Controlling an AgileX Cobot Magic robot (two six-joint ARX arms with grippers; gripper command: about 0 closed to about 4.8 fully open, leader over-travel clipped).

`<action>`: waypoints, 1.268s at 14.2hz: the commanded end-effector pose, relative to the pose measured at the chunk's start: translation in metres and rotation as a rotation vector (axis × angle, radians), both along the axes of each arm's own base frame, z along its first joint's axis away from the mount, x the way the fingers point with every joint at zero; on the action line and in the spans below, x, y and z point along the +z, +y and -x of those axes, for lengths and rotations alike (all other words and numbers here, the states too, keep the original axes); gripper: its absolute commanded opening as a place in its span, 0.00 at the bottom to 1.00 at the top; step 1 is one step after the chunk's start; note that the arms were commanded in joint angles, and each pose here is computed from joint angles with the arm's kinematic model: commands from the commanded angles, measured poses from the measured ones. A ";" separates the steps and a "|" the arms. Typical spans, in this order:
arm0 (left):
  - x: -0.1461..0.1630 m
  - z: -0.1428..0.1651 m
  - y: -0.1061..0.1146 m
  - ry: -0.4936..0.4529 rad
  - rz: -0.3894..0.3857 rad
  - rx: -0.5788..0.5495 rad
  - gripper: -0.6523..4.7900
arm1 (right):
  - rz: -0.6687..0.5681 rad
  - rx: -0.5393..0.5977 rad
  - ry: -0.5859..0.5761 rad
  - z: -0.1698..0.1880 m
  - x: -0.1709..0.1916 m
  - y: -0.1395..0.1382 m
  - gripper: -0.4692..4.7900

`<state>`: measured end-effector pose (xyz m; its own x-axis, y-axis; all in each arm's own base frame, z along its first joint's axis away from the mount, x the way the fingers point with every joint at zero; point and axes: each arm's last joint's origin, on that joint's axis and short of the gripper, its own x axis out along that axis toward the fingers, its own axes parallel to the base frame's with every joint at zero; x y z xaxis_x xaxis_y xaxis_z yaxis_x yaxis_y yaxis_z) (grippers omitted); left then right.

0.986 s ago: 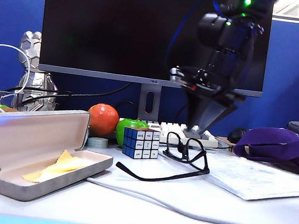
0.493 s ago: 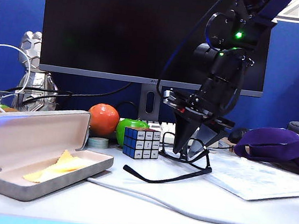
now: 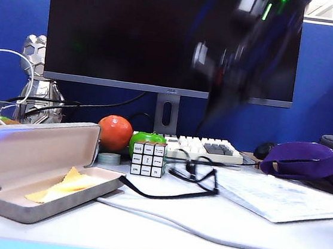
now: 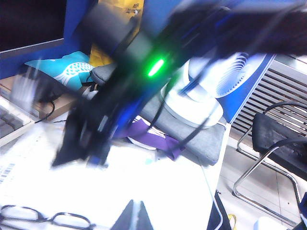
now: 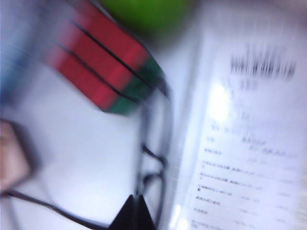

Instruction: Pick up the glasses, fold the temples of the glasses, place the glasses into the glasses case, and finally close the glasses case.

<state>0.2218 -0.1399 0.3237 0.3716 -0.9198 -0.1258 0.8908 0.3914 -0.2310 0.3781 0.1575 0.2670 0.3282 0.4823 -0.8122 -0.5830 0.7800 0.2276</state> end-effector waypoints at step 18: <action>-0.001 0.000 0.000 0.014 -0.014 0.020 0.11 | 0.089 0.020 0.113 -0.024 -0.086 0.031 0.32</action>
<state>0.2220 -0.1395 0.3209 0.3884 -0.9090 -0.1514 0.8760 0.4152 -0.2456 0.4008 0.1879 0.1784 0.2091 0.4042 -0.8905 -0.5874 0.7799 0.2161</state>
